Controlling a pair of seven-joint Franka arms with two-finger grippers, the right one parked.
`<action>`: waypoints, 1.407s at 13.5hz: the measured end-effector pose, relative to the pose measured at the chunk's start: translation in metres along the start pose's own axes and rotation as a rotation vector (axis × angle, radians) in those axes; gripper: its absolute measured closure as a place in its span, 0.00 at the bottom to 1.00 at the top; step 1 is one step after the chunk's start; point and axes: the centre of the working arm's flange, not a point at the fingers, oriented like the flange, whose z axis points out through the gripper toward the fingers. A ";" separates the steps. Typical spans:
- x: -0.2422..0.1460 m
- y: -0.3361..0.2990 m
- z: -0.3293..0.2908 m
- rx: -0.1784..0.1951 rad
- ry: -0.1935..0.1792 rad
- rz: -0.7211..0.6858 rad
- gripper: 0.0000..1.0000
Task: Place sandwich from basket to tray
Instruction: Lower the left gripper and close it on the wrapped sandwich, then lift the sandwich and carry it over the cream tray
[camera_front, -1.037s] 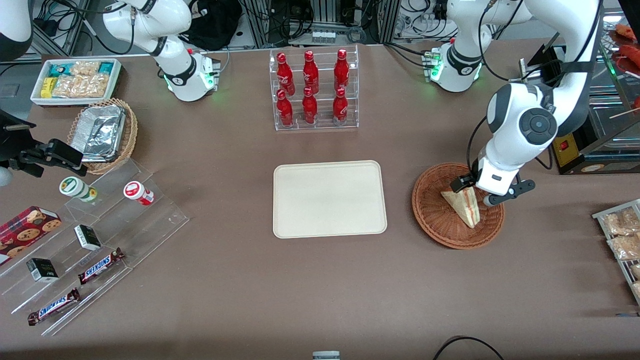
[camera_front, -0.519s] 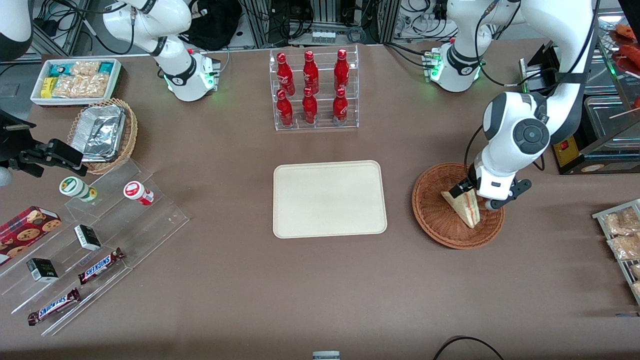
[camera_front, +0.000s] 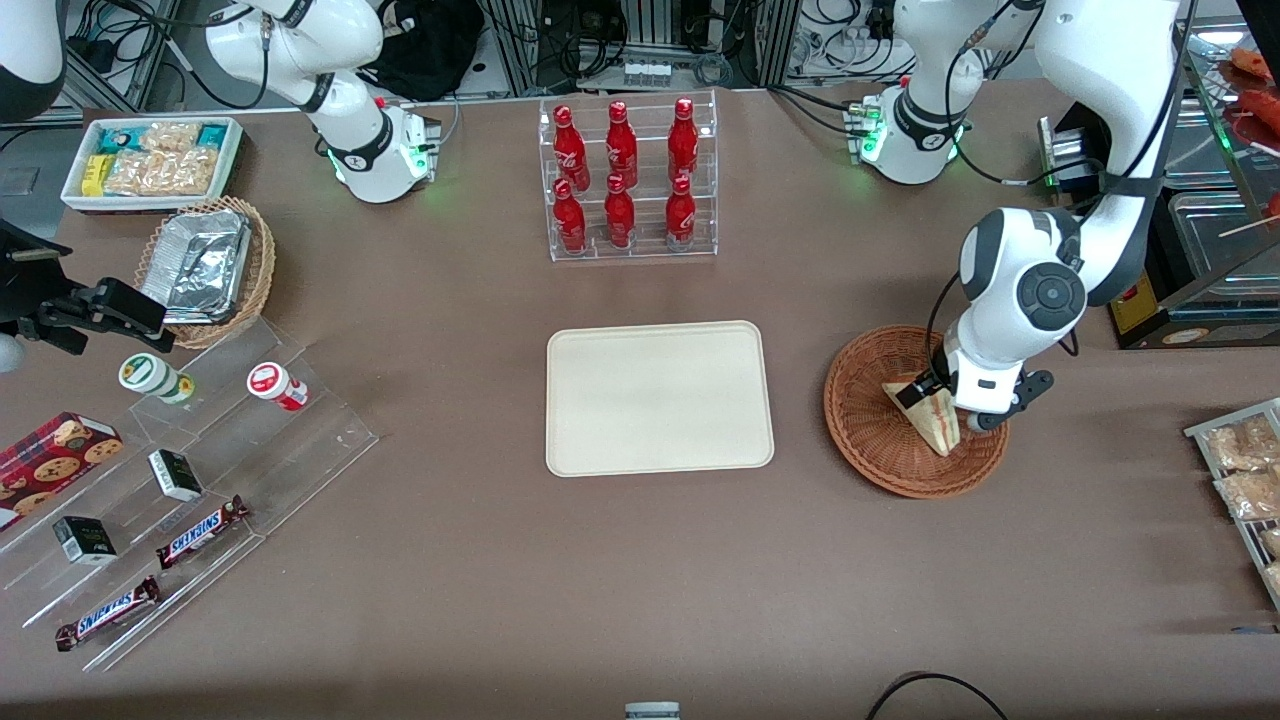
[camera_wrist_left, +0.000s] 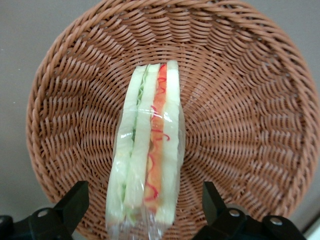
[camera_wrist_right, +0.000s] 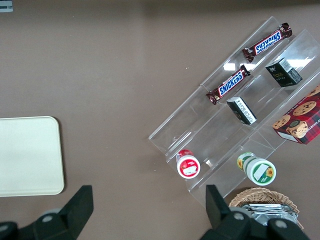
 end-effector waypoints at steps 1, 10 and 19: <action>0.002 -0.002 0.005 0.002 -0.004 -0.005 0.00; 0.005 0.005 -0.012 0.032 -0.033 -0.041 0.81; -0.058 0.100 -0.083 0.111 -0.088 0.290 0.85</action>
